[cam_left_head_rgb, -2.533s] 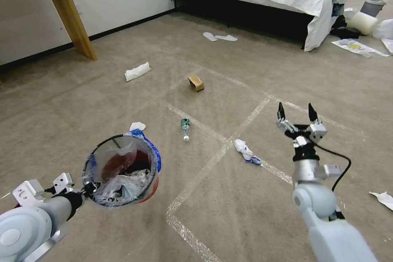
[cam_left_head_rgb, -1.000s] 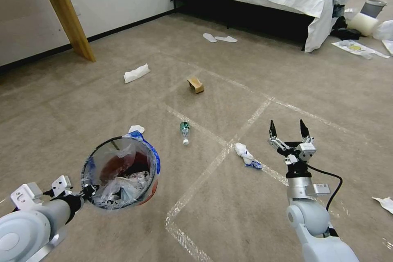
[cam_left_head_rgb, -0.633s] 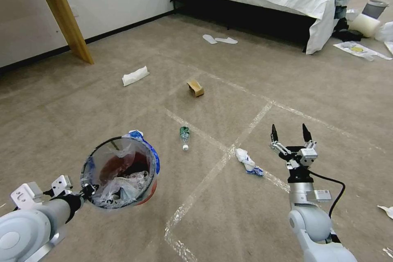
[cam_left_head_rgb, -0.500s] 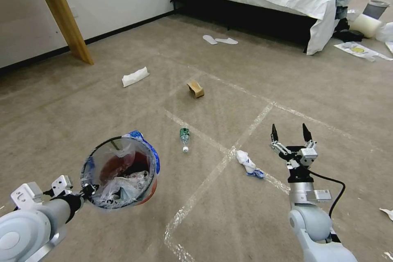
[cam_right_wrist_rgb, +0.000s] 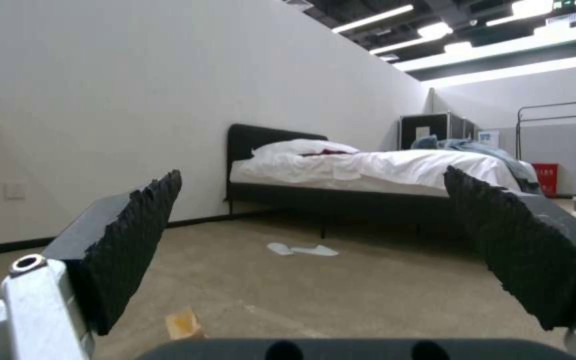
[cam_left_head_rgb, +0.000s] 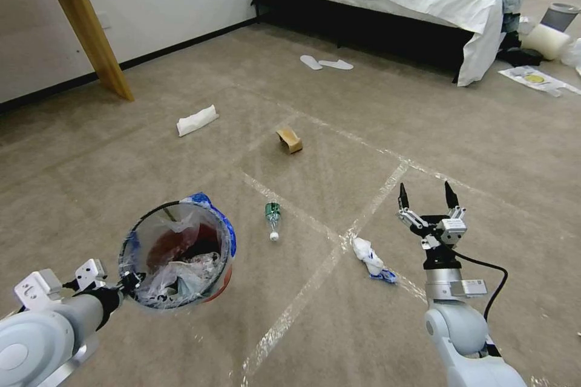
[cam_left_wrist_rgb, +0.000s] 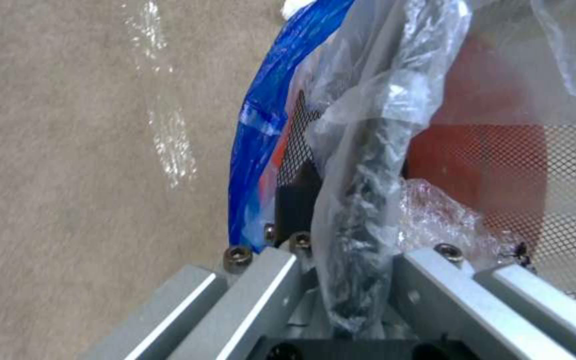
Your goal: Pick up the trash bin and place the garbage on the floor into it.
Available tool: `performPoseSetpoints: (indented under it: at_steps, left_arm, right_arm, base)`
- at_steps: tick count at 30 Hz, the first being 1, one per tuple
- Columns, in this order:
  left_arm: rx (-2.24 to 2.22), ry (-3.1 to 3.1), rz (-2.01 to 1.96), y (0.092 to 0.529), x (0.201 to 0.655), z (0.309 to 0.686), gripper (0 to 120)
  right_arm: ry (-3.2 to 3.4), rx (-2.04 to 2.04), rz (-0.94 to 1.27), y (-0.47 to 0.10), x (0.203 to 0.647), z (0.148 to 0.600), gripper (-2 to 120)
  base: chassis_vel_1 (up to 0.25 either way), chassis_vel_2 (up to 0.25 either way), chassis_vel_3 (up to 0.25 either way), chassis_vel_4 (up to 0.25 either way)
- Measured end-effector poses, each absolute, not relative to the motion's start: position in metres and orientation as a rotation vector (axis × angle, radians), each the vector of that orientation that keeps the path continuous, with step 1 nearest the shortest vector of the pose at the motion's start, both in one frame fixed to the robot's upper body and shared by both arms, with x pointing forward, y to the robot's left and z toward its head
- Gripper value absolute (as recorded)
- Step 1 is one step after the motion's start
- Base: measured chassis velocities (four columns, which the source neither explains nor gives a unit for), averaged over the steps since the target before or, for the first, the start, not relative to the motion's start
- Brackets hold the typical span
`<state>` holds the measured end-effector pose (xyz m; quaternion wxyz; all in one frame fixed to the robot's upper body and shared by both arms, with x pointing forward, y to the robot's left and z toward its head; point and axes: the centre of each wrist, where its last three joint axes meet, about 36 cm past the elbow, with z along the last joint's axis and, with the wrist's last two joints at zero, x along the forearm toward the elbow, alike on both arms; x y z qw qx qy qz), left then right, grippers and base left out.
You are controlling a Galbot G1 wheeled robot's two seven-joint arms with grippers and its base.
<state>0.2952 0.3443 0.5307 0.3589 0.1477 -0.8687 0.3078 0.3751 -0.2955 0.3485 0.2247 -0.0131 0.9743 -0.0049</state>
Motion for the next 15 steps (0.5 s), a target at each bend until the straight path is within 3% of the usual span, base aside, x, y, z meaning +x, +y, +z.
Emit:
performPoseSetpoints:
  at_steps: [5,10,15]
  left_arm:
    - [0.382,-2.241,0.795,0.344,0.295,0.531,0]
    - [0.382,-2.243,0.795,0.344,0.296,0.531,0]
    - [0.382,-2.244,0.781,0.346,0.296,0.532,0]
  right_arm:
    - [2.672,-0.028,-0.004,-0.294,0.377,0.344,100]
    - [2.698,-0.025,-0.079,-0.307,0.381,0.347,100]
    - [2.858,-0.083,-0.221,-0.372,0.404,0.376,100]
  base:
    - [-0.085,0.099,0.084,-0.101]
    - [-0.004,0.010,0.012,-0.003]
    - [0.000,0.000,0.000,0.000]
